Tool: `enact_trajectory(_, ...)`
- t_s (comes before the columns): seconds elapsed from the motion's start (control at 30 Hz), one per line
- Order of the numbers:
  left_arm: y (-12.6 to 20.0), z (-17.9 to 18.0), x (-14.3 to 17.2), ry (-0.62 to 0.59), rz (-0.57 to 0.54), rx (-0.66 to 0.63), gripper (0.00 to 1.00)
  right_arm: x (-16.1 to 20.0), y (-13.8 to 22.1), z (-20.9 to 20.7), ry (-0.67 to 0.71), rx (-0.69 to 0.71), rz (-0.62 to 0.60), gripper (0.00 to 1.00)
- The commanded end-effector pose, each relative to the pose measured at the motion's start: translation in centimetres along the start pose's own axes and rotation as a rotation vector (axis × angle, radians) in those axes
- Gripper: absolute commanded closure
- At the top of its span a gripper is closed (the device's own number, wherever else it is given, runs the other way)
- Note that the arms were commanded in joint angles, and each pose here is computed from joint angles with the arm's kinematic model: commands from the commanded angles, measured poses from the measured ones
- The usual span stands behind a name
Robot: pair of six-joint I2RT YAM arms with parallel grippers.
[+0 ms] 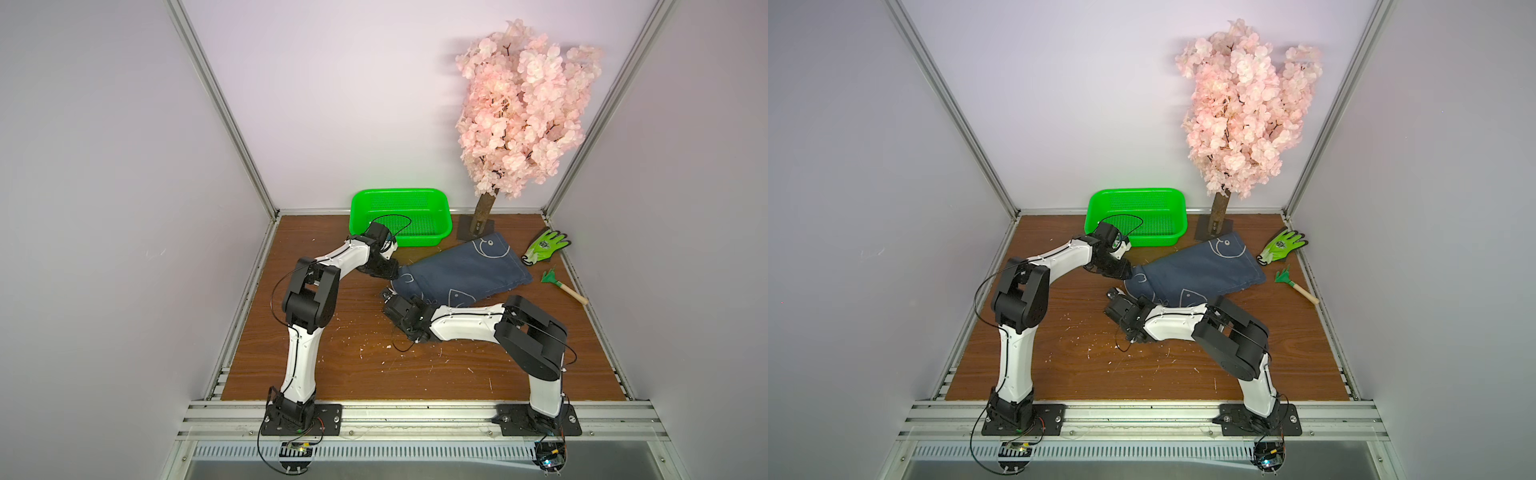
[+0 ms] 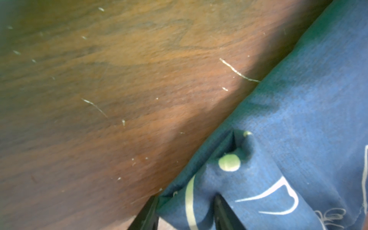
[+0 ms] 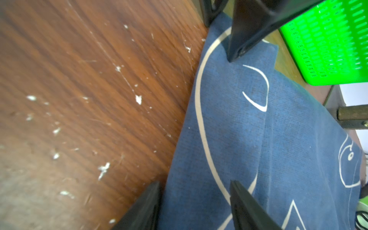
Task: Roll up the pillowcase
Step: Roll the pillowcase at the center of the board.
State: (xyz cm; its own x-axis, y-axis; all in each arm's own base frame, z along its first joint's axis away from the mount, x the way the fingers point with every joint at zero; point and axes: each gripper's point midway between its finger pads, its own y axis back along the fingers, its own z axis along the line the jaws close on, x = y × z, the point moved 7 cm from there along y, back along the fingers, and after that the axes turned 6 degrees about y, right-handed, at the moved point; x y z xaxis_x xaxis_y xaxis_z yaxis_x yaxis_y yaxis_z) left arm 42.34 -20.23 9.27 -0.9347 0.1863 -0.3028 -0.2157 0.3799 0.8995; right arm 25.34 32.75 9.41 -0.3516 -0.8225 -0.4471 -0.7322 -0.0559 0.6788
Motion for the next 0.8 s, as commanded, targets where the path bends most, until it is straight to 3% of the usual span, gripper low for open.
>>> enact_trajectory(0.0, -3.7, 1.9, 4.1, 0.035, 0.201, -0.055, 0.52, 0.9, -0.4, -0.2, 0.09, 0.068, 0.056, 0.44)
enact_trajectory(0.27, -3.8, 2.0, 4.2, 0.035, 0.208, -0.05, 0.53, 1.0, -0.7, -0.1, 0.113, 0.085, 0.053, 0.74)
enact_trajectory(0.47, -3.2, 1.8, 3.7, 0.03, 0.191, -0.051, 0.52, -0.4, 0.7, -0.7, 0.031, 0.03, 0.001, 0.93)
enact_trajectory(0.57, -2.5, 1.6, 3.1, 0.03, 0.173, -0.05, 0.5, -1.1, 1.5, -0.8, -0.033, -0.034, -0.023, 1.0)
enact_trajectory(0.77, 0.2, 1.1, 1.0, 0.015, 0.088, -0.055, 0.42, -2.2, 3.6, -0.6, -0.218, -0.242, -0.09, 1.0)
